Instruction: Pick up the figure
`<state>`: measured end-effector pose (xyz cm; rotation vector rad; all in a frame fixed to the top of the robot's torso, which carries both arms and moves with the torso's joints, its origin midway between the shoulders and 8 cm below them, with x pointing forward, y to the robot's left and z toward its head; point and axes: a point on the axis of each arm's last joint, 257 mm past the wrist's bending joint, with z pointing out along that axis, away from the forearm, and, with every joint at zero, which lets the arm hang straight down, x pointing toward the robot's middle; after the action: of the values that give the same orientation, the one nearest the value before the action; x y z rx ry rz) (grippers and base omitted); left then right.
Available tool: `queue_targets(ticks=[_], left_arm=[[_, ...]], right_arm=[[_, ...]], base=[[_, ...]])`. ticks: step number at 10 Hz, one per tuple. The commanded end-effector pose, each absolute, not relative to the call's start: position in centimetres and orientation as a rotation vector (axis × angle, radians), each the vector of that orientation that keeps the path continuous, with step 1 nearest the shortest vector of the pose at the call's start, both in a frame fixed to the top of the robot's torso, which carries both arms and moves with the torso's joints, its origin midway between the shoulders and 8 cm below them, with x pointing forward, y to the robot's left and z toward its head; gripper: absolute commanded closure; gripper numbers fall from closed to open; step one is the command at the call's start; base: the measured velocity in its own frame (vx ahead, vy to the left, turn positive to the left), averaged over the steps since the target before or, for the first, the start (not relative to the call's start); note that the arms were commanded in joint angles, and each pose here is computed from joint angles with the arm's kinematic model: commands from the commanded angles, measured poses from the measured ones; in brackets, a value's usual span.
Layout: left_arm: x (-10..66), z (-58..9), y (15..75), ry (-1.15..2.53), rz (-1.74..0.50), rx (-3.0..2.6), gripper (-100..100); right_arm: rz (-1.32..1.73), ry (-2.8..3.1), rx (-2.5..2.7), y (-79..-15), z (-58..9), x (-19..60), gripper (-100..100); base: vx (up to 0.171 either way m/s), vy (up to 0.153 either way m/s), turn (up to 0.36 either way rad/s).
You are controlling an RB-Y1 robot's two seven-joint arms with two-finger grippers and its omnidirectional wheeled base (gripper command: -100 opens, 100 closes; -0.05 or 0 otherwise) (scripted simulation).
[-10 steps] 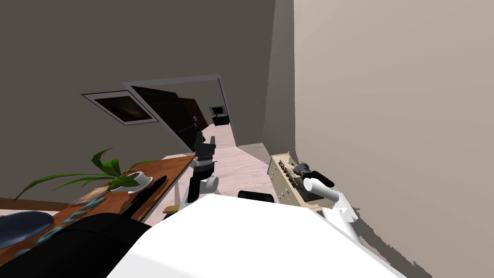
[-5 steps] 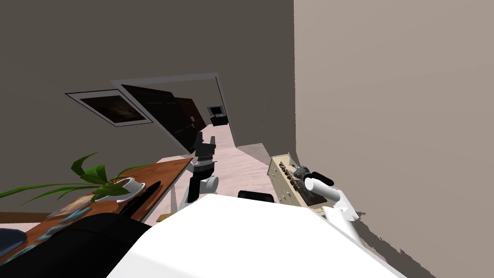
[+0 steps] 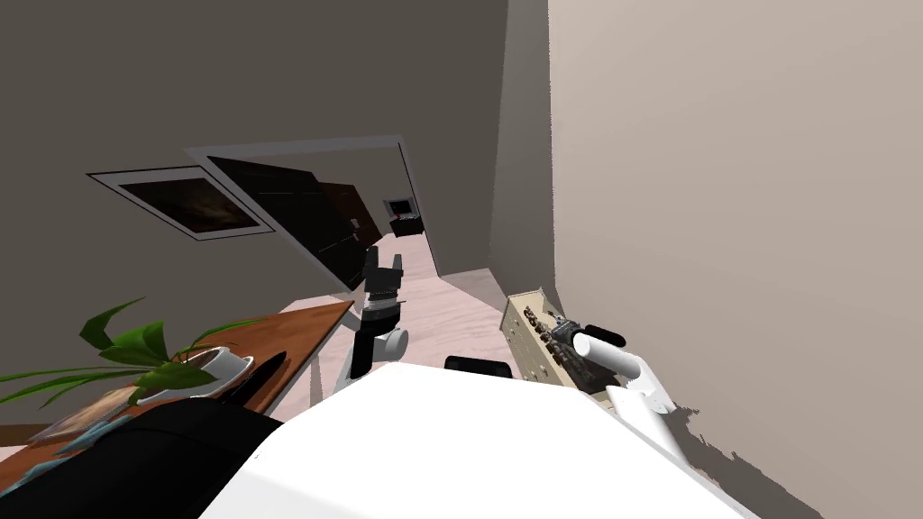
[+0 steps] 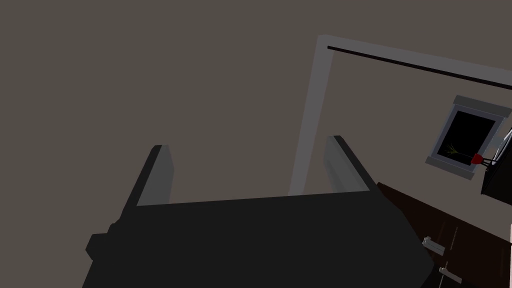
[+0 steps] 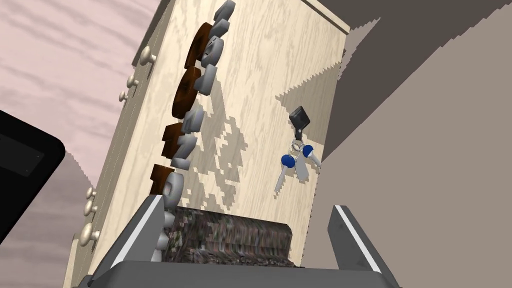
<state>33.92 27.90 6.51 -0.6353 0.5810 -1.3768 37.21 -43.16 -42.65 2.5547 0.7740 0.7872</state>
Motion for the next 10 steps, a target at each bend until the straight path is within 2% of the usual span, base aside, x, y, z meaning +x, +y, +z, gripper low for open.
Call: queue_targets(ticks=[1, 10], left_arm=[[33.9, 6.5, 27.9, 0.581, -1.377, -0.635, 0], [33.9, 6.5, 27.9, 0.581, -1.377, -0.635, 0]], right_arm=[[0.725, 0.745, 2.629, -43.5, -44.2, 36.0, -100], [0.468, 0.647, 2.877, -44.2, -48.3, 30.2, -100]], base=[[0.117, 0.013, -0.066], [0.095, 0.029, -0.032]])
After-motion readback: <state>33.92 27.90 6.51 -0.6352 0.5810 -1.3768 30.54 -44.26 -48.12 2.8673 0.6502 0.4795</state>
